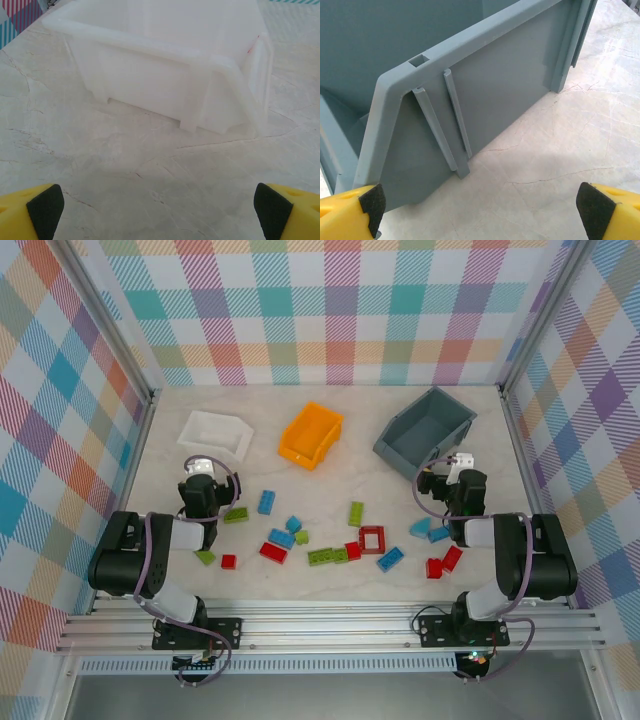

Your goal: Sort the legos into containers by color

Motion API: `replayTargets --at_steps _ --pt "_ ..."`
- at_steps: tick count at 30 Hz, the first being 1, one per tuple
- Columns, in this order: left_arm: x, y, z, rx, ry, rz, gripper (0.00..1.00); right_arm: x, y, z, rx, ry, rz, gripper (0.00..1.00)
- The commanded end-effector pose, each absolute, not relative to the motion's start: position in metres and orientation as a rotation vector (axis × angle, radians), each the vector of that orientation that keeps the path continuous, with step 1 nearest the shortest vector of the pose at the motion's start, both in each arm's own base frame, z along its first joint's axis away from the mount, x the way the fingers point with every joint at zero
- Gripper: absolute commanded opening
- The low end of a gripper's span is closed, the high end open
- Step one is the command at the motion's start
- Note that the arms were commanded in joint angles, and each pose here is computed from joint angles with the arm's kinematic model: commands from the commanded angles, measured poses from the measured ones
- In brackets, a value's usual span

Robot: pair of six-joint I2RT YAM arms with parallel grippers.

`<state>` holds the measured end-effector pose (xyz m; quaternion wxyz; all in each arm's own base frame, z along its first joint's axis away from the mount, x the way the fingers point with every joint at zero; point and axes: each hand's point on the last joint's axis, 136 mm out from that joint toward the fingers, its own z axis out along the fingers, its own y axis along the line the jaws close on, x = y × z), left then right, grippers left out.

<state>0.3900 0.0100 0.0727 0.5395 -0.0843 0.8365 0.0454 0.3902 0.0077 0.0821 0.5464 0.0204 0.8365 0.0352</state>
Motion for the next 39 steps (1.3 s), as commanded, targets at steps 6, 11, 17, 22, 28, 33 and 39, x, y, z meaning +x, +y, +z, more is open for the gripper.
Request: replayTargets --at_steps 6,11,17,22,28,33,39 --pt "0.393 0.007 0.081 -0.200 1.955 0.091 1.00 0.397 0.012 0.091 0.026 1.953 0.092 1.00" --pt "0.393 0.007 0.082 -0.200 1.955 0.091 1.00 0.397 0.012 0.091 0.026 1.953 0.092 1.00" --pt "0.394 0.007 0.082 -0.199 1.954 0.091 1.00 0.397 0.011 0.091 0.027 1.953 0.091 1.00" --pt "0.393 0.007 0.081 -0.199 1.955 0.092 1.00 0.397 0.012 0.092 0.027 1.952 0.092 1.00" --pt "0.394 -0.004 0.099 -0.139 1.963 0.064 1.00 0.396 0.011 0.096 0.033 1.945 0.088 1.00" --pt "0.387 -0.002 0.123 -0.148 1.938 0.073 1.00 0.395 0.013 0.109 0.013 1.960 0.095 1.00" --pt "0.372 -0.003 0.204 -0.167 1.790 0.040 1.00 0.376 0.011 0.193 0.034 1.870 -0.014 1.00"
